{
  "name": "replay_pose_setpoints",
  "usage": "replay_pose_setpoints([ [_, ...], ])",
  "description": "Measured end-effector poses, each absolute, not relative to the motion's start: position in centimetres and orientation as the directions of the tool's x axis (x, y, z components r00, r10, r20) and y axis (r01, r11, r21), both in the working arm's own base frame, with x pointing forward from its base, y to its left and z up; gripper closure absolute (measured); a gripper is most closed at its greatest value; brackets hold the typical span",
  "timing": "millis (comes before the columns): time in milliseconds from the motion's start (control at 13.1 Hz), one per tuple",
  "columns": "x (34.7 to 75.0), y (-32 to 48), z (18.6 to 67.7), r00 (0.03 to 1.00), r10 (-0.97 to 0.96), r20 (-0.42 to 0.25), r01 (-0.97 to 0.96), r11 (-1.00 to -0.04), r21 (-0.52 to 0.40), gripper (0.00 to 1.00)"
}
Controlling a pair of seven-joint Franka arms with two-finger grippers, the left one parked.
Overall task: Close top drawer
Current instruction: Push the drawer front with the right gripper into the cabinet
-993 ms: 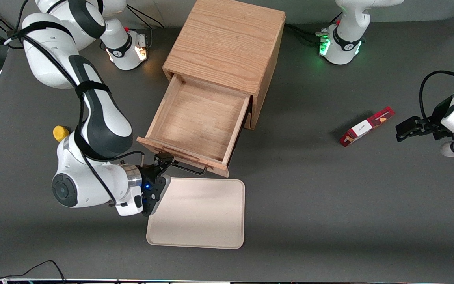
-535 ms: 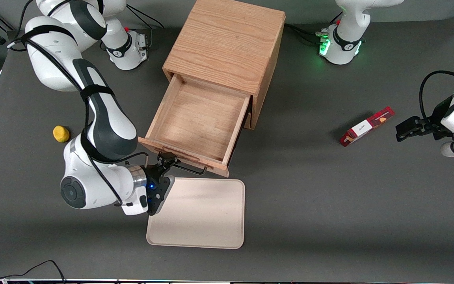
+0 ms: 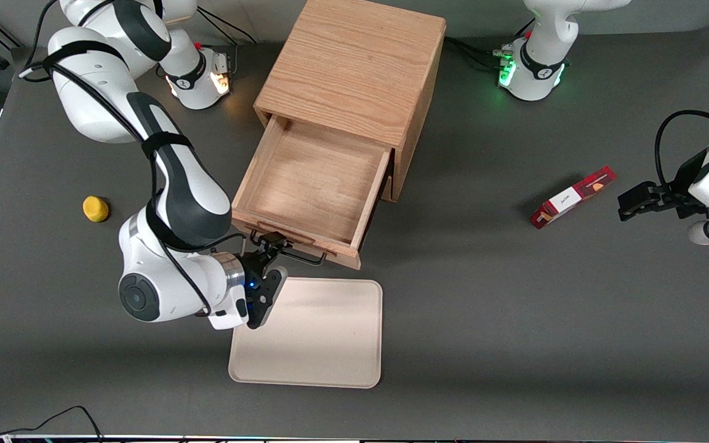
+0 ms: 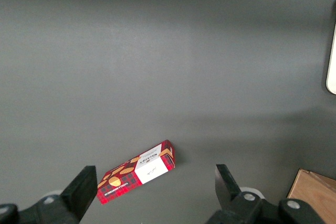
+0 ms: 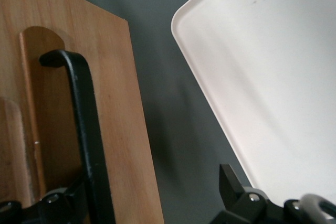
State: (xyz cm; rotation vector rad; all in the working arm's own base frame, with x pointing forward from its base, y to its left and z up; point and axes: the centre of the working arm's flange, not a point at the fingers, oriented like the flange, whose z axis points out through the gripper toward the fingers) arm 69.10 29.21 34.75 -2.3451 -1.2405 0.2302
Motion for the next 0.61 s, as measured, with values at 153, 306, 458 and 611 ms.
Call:
replay_pose_setpoints([
  [153, 68.2, 30.3, 33.8, 0.560, 0.826, 0.059, 0.731, -0.460, -0.504, 0.00],
  [306, 67.3, 31.4, 33.5, 0.542, 0.839, 0.053, 0.731, -0.440, -0.522, 0.00],
  [458, 66.3, 32.0, 33.9, 0.528, 0.848, 0.044, 0.735, -0.430, -0.525, 0.00],
  [611, 65.2, 32.5, 34.6, 0.512, 0.858, 0.035, 0.739, -0.420, -0.526, 0.00],
])
